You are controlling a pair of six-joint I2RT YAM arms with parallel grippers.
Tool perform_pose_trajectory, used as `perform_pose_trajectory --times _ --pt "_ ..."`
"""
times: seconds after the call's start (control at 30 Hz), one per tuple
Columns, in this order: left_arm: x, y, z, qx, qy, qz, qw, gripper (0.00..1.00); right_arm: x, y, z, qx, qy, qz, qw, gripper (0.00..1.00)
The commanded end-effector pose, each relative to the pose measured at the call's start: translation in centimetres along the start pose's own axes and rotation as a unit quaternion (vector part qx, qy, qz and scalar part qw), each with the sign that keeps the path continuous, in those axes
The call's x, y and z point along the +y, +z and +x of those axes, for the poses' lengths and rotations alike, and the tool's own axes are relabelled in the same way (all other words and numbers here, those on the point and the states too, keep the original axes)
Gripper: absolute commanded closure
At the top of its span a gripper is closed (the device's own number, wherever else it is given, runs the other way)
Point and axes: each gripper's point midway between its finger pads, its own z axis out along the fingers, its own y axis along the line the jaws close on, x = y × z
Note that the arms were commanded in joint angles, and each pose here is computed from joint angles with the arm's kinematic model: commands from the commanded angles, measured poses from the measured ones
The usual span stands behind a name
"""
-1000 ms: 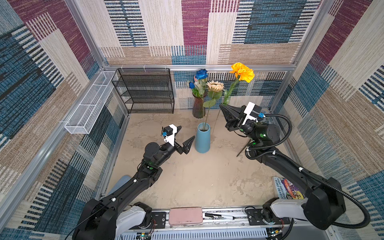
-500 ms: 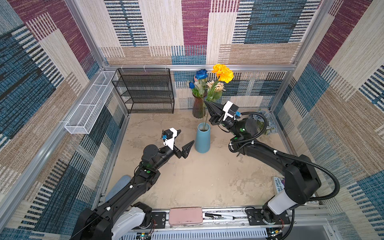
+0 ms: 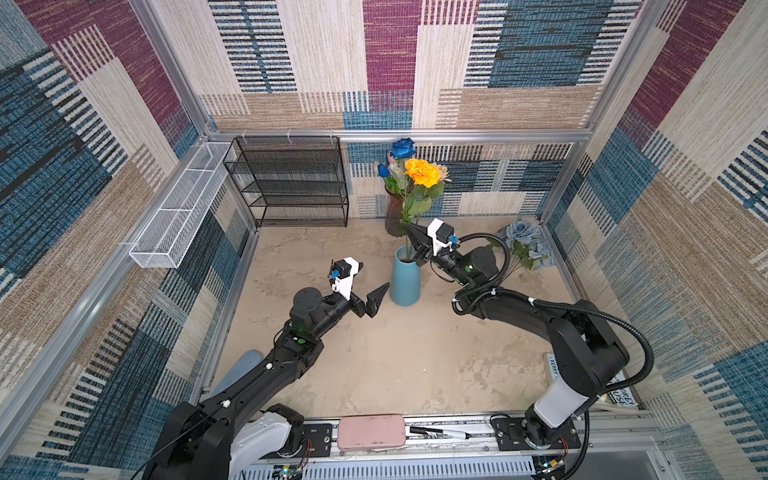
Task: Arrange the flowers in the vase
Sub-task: 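Carry the orange carnation over the teal vase and lower its stem in, then release the carnation and move the right gripper to the pale blue roses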
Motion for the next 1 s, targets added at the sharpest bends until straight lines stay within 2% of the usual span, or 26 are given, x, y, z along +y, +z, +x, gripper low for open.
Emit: perform_pose_trajectory --times 0.0,0.2,0.3,0.37,0.43,0.57,0.73,0.8,0.97 --pt "-0.5 0.2 -1.3 -0.026 0.005 0.016 1.0 0.01 0.4 -0.2 2.0 0.023 0.001 -0.004 1.0 1.0" --pt "-0.4 0.7 -0.7 -0.02 -0.003 0.018 1.0 0.01 1.0 -0.6 7.4 0.092 0.015 -0.006 0.996 1.0" --pt "-0.4 0.8 -0.6 -0.025 -0.01 0.022 0.999 0.01 0.8 -0.7 9.8 0.131 0.028 0.005 0.991 0.95" --pt "-0.4 0.9 -0.5 -0.026 -0.011 0.023 0.999 0.01 0.6 -0.6 10.8 0.15 0.036 0.012 0.988 0.85" --pt "-0.4 0.9 -0.5 -0.025 -0.011 0.023 0.999 0.0 0.3 -0.8 11.1 0.159 0.041 0.027 0.986 0.69" --pt "-0.4 0.9 -0.7 -0.026 -0.007 0.021 0.999 0.01 0.1 -1.5 9.7 0.151 0.042 0.041 0.987 0.51" --pt "-0.4 0.9 -0.7 -0.024 -0.006 0.022 0.999 0.01 -0.4 -2.5 6.3 0.13 0.038 0.055 0.989 0.37" --pt "-0.4 0.9 -0.7 -0.024 -0.005 0.023 0.999 0.01 -0.1 -3.1 4.9 0.123 0.035 0.051 0.991 0.33" --pt "-0.9 0.6 -1.3 -0.033 0.007 0.033 0.999 0.0 0.0 -5.8 1.1 0.102 0.028 0.067 0.992 0.31"
